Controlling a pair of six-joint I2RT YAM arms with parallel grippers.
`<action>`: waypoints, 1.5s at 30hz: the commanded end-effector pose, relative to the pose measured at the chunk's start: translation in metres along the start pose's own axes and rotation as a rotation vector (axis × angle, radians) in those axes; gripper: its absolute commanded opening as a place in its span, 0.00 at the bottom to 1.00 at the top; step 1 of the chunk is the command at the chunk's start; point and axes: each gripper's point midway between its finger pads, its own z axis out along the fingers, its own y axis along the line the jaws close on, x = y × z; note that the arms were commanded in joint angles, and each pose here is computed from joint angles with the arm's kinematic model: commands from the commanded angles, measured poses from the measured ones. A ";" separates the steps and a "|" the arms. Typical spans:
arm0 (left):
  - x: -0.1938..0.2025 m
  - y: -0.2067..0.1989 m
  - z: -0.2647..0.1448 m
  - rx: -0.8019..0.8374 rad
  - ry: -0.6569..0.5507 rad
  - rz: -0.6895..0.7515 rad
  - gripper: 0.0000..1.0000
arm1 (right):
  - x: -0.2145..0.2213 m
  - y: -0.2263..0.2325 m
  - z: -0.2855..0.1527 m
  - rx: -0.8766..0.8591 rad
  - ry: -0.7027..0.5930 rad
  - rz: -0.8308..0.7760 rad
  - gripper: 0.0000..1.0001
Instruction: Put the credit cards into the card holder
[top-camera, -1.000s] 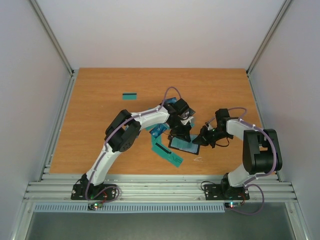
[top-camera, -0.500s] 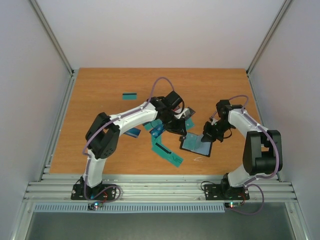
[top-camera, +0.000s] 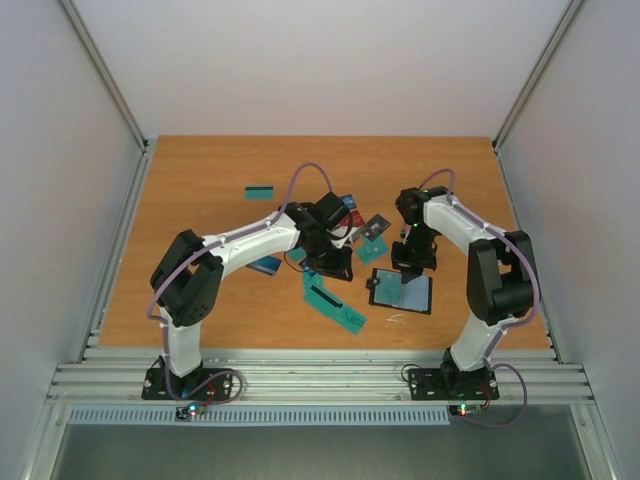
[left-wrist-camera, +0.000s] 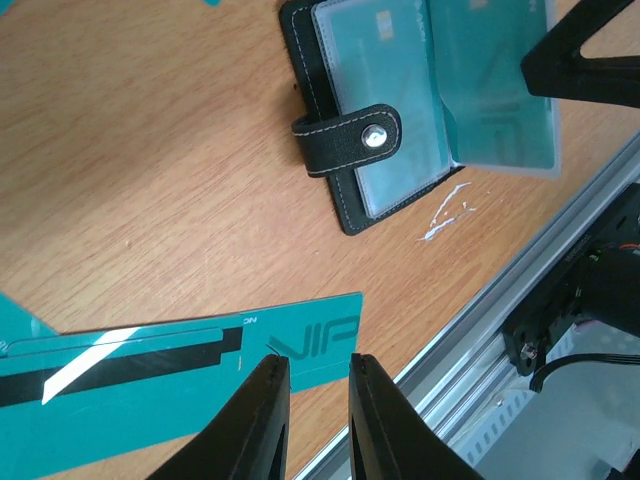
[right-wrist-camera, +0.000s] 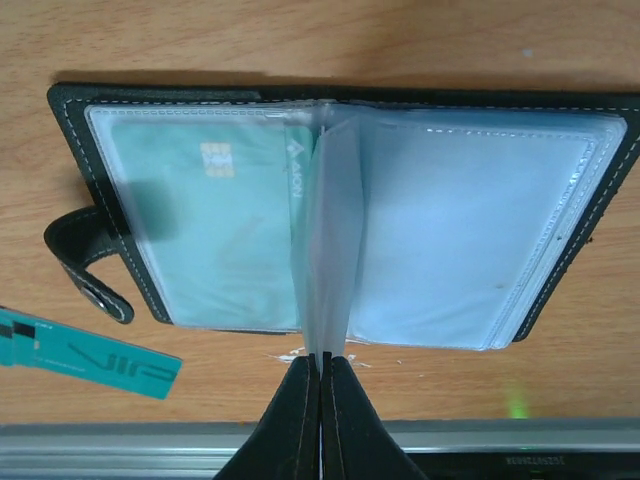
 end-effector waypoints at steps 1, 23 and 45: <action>0.001 -0.002 -0.019 -0.008 -0.045 0.039 0.19 | -0.001 0.003 -0.002 0.143 0.003 -0.025 0.03; 0.052 0.042 -0.066 -0.142 -0.121 0.016 0.31 | 0.006 0.117 -0.030 -0.306 -0.115 -0.191 0.56; 0.103 0.088 -0.006 -0.138 -0.032 -0.228 0.34 | 0.035 0.180 0.037 -0.533 -0.043 -0.332 0.53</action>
